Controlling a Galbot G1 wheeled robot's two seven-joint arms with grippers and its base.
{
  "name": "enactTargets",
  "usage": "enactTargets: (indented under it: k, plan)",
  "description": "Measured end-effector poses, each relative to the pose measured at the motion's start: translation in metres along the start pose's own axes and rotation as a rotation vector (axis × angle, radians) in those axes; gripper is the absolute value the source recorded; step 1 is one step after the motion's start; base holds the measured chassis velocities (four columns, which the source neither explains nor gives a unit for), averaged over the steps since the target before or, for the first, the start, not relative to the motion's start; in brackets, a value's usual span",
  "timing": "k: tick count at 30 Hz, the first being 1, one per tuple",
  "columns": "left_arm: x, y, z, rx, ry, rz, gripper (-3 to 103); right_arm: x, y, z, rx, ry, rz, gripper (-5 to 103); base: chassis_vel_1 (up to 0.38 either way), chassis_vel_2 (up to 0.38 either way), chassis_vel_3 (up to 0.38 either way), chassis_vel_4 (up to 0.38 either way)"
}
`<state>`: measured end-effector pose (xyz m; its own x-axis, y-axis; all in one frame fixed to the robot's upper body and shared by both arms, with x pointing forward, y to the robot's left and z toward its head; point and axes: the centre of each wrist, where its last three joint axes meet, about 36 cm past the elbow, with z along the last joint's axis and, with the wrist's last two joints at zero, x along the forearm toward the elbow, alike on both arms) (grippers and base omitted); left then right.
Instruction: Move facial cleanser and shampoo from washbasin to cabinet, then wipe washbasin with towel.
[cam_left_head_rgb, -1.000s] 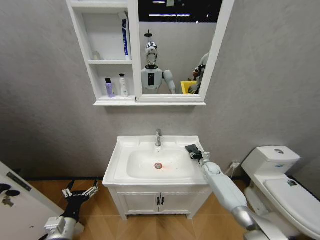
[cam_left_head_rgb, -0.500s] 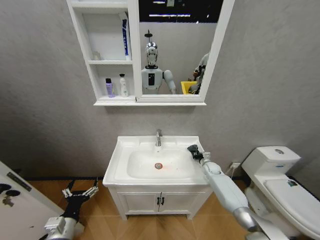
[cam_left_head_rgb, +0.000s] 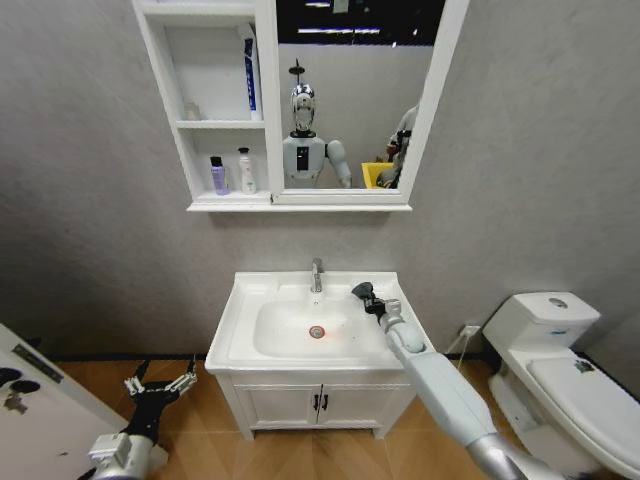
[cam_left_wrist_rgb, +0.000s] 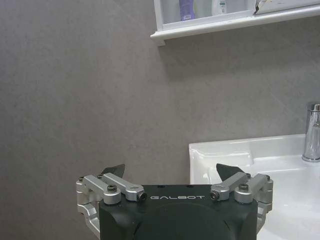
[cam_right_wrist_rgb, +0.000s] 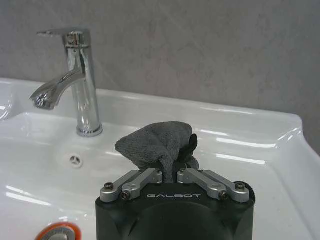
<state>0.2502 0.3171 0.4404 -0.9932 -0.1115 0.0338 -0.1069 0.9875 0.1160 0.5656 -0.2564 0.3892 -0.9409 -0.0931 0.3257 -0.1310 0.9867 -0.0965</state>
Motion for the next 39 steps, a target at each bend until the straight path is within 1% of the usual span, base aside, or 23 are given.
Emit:
enactTargets:
  k: [1,4,15,22,25,26,29,33,36,39]
  plan:
    - [0.0,0.0,0.0,0.0,0.0,0.0,100,0.001,0.004,0.01,0.008,0.03,0.002,8,0.0,0.0,0.0,0.0]
    - [0.0,0.0,0.0,0.0,0.0,0.0,100,-0.005,0.004,0.029,0.012,0.092,0.031,8,0.0,0.0,0.0,0.0]
    - [0.0,0.0,0.0,0.0,0.0,0.0,100,-0.037,-0.006,0.052,-0.027,0.184,0.095,8,0.0,0.0,0.0,0.0]
    - [0.0,0.0,0.0,0.0,0.0,0.0,100,-0.054,-0.002,0.061,-0.057,0.218,0.095,8,0.0,0.0,0.0,0.0]
    - [0.0,0.0,0.0,0.0,0.0,0.0,100,-0.064,0.006,0.063,-0.104,0.244,0.074,8,0.0,0.0,0.0,0.0]
    - [0.0,0.0,0.0,0.0,0.0,0.0,100,-0.064,0.006,0.063,-0.104,0.244,0.074,8,0.0,0.0,0.0,0.0]
    - [0.0,0.0,0.0,0.0,0.0,0.0,100,-0.073,0.015,0.063,-0.149,0.274,0.053,8,0.0,0.0,0.0,0.0]
    - [0.0,0.0,0.0,0.0,0.0,0.0,100,-0.081,0.02,0.064,-0.173,0.293,0.043,8,0.0,0.0,0.0,0.0]
    - [0.0,0.0,0.0,0.0,0.0,0.0,100,-0.092,0.025,0.065,-0.21,0.316,0.022,8,0.0,0.0,0.0,0.0]
    - [0.0,0.0,0.0,0.0,0.0,0.0,100,-0.096,0.028,0.065,-0.225,0.324,0.004,8,0.0,0.0,0.0,0.0]
